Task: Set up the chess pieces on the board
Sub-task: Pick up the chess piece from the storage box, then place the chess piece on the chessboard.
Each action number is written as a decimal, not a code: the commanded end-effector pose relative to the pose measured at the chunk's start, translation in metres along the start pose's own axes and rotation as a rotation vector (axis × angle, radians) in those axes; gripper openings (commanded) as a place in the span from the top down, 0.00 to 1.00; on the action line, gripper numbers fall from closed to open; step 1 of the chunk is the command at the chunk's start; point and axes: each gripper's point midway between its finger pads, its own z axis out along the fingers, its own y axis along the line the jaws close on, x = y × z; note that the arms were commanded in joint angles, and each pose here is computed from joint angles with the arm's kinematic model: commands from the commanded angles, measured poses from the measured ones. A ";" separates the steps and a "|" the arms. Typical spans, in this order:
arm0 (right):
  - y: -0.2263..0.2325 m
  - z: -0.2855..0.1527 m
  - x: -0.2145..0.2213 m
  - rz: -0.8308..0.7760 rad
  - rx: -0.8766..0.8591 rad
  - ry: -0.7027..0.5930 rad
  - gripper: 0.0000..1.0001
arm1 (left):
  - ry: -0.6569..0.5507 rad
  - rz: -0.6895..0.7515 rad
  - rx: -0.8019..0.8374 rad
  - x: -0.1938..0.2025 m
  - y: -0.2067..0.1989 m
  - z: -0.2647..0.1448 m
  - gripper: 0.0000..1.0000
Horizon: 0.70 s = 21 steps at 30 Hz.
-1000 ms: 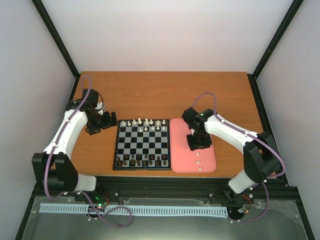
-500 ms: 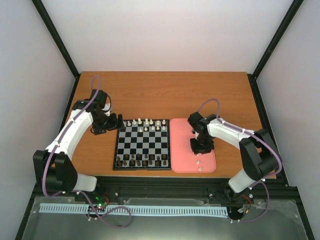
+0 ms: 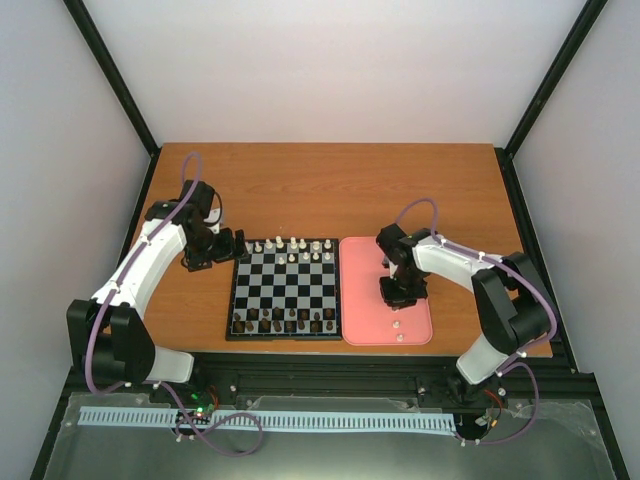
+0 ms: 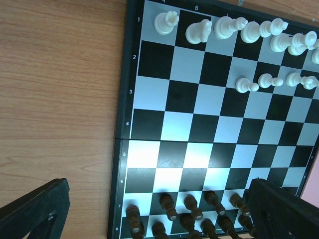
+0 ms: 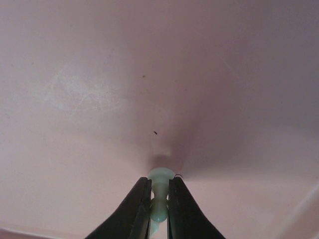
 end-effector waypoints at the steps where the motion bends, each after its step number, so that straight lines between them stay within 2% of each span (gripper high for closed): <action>1: 0.000 0.002 -0.004 0.003 -0.013 0.001 0.92 | -0.002 -0.009 -0.012 0.003 0.002 -0.002 0.00; 6: 0.003 -0.013 -0.012 0.008 -0.010 -0.023 0.97 | 0.004 -0.002 -0.022 0.005 0.004 -0.001 0.00; 11: 0.032 -0.058 -0.044 -0.033 -0.037 -0.117 0.97 | 0.021 0.003 -0.048 0.009 0.011 0.003 0.00; 15: 0.088 -0.090 -0.079 -0.144 -0.074 -0.176 0.97 | 0.050 -0.031 -0.039 0.013 0.017 0.013 0.00; 21: 0.185 -0.093 -0.107 -0.322 -0.127 -0.177 0.97 | 0.033 -0.083 -0.029 0.009 0.029 0.012 0.00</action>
